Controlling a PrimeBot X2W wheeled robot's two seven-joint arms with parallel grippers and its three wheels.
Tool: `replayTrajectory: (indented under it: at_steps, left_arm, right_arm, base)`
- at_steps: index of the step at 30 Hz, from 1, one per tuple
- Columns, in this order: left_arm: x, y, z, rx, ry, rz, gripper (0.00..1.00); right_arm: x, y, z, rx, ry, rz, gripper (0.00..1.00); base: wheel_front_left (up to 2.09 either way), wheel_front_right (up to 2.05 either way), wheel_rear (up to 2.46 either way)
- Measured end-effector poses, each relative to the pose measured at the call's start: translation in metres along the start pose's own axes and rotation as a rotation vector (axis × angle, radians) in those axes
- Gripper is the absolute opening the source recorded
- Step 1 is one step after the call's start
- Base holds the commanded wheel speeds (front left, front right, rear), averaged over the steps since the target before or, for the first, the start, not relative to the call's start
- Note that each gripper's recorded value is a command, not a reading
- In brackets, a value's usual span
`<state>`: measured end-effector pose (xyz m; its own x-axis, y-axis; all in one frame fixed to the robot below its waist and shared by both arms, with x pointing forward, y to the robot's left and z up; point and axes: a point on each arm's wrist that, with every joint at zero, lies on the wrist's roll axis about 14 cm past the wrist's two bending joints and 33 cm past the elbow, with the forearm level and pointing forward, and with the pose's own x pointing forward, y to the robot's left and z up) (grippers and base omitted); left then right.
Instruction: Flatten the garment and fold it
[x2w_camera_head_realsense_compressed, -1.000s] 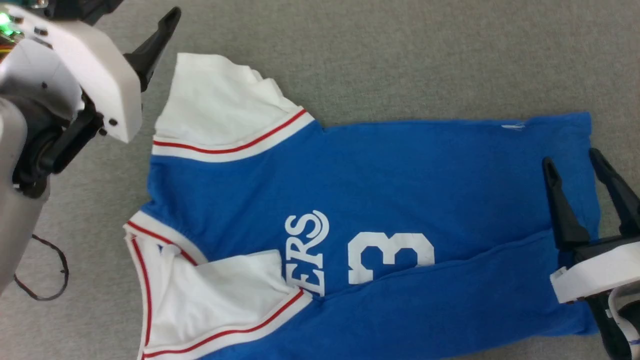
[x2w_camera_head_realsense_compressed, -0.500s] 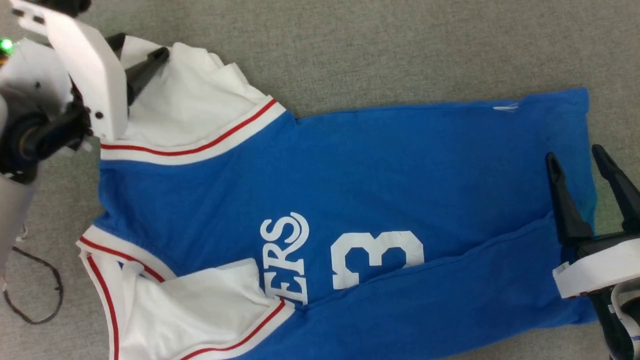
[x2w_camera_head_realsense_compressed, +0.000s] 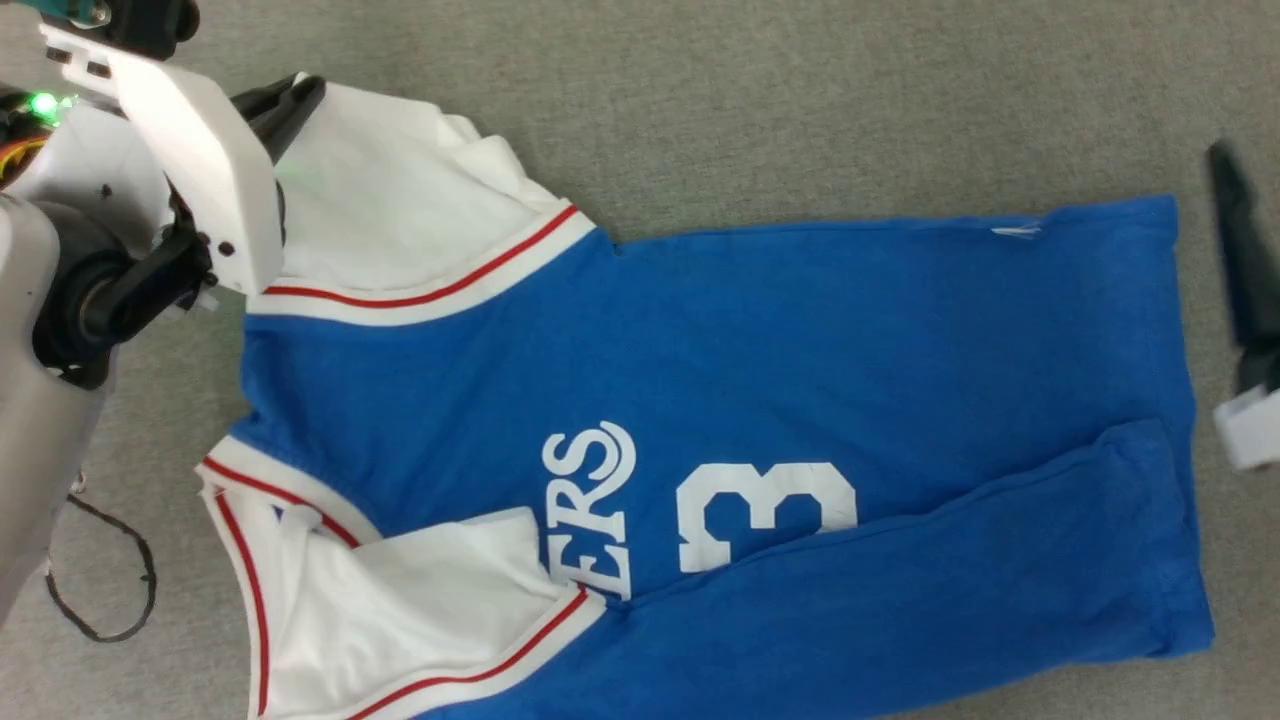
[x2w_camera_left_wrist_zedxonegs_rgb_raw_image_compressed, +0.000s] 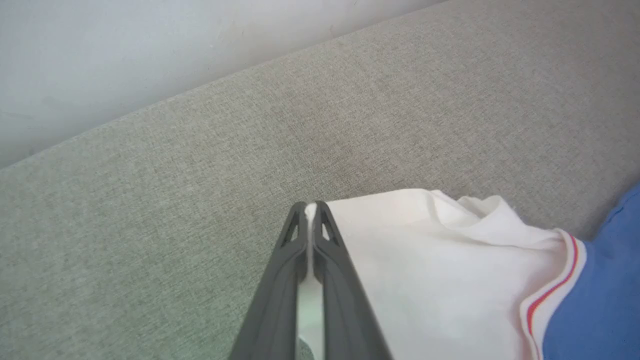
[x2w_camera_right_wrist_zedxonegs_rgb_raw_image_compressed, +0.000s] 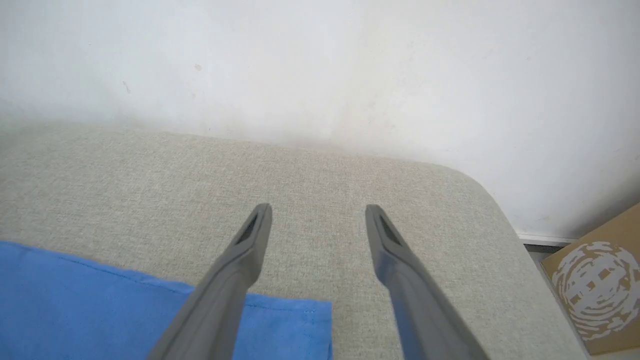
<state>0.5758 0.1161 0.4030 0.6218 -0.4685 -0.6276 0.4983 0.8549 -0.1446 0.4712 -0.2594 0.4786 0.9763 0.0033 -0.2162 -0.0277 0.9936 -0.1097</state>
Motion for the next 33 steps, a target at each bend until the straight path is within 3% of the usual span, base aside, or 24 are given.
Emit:
replayTrajectory:
  at_steps: [3, 7, 10, 17, 18, 19, 20, 27, 33]
  left_arm:
    - [-0.006, 0.000, 0.004, 0.004, -0.017, 0.002, 0.00]
    - [-0.010, 0.001, 0.004, 0.006, -0.020, 0.005, 0.00]
    - [-0.008, 0.003, -0.002, 0.000, -0.011, 0.005, 0.00]
    - [-0.004, 0.008, -0.014, -0.015, 0.015, 0.011, 0.00]
    - [-0.004, 0.009, -0.015, -0.017, 0.017, 0.011, 0.00]
    - [-0.004, 0.009, -0.016, -0.018, 0.019, 0.012, 0.00]
    - [-0.004, 0.010, -0.017, -0.019, 0.021, 0.013, 0.00]
    - [-0.008, 0.010, -0.007, -0.020, -0.024, 0.017, 0.00]
    - [-0.032, 0.006, 0.040, -0.015, -0.259, 0.029, 0.00]
  right_arm:
    - [0.010, -0.013, -0.004, 0.032, 0.077, -0.022, 1.00]
    - [0.014, -0.018, -0.044, 0.126, 0.297, -0.019, 1.00]
    - [0.014, -0.020, -0.068, 0.136, 0.426, -0.012, 1.00]
    - [0.020, -0.013, -0.092, 0.206, 0.507, -0.006, 1.00]
    - [0.019, -0.012, -0.096, 0.215, 0.525, -0.005, 0.76]
    - [0.019, -0.010, -0.100, 0.224, 0.542, -0.004, 0.19]
    - [0.019, -0.010, -0.101, 0.230, 0.549, -0.003, 0.00]
    - [0.021, -0.008, -0.093, 0.231, 0.538, -0.006, 0.00]
    - [0.022, -0.014, -0.061, 0.214, 0.405, -0.018, 0.00]
  base:
    - [0.00, 0.00, 0.00]
    - [0.00, 0.00, 0.00]
    - [0.00, 0.00, 0.00]
    - [0.00, 0.00, 0.00]
    - [0.00, 0.00, 0.00]
    - [0.00, 0.00, 0.00]
    - [0.00, 0.00, 0.00]
    - [0.00, 0.00, 0.00]
    - [0.00, 0.00, 0.00]
